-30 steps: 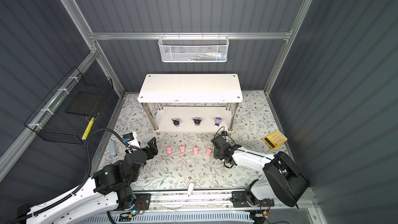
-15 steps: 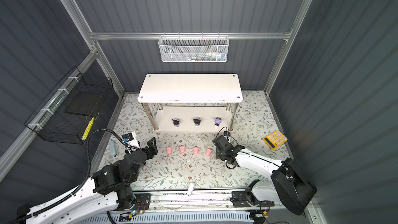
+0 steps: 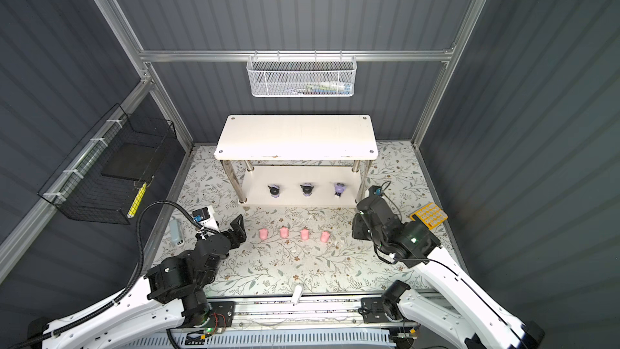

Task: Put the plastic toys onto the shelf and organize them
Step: 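Lift the pink pig with the right gripper up over the top shelf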

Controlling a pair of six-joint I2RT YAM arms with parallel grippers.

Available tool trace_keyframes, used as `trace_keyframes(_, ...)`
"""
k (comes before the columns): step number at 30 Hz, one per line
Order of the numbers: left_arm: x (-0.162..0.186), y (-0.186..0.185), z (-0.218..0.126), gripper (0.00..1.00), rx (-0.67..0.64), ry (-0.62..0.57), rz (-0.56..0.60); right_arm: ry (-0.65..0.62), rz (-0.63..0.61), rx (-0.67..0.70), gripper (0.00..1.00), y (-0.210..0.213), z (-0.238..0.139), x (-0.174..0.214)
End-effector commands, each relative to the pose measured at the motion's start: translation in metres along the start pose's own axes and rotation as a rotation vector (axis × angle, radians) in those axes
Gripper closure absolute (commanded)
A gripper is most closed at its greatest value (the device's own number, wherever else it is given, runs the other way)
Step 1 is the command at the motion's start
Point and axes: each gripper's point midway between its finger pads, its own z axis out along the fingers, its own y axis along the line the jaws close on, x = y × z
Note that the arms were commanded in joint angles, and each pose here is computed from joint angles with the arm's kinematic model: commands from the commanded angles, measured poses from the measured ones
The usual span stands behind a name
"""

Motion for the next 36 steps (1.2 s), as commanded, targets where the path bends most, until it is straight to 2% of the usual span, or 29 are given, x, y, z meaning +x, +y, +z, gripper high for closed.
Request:
trace_keyframes(1,0.004,-0.009,0.005,0.13,0.022,-0.003,0.026,0.04,-0.068,0.051,0.63,-0.006,-0.029,-0.004)
trace_keyframes(8,0.009,-0.022,0.01,0.13,0.06,0.008,0.018,-0.104,-0.2,0.044,0.62,0.033,-0.073,-0.088)
trace_keyframes(13,0.014,-0.024,0.011,0.13,0.072,0.023,0.011,-0.166,-0.303,0.102,0.61,0.061,-0.074,-0.153)
trace_keyframes(19,0.019,-0.023,0.012,0.13,0.084,0.033,-0.011,-0.213,-0.286,0.075,0.62,0.079,-0.054,-0.212)
trace_keyframes(26,0.026,-0.02,0.012,0.13,0.088,0.044,-0.026,-0.173,-0.235,0.033,0.62,0.077,-0.01,-0.244)
trace_keyframes(29,0.028,-0.018,0.012,0.13,0.086,0.048,-0.03,-0.154,-0.231,0.059,0.62,0.069,0.006,-0.249)
trace_keyframes(36,0.029,-0.016,0.013,0.13,0.077,0.044,-0.027,-0.13,-0.21,0.059,0.62,0.061,0.02,-0.253)
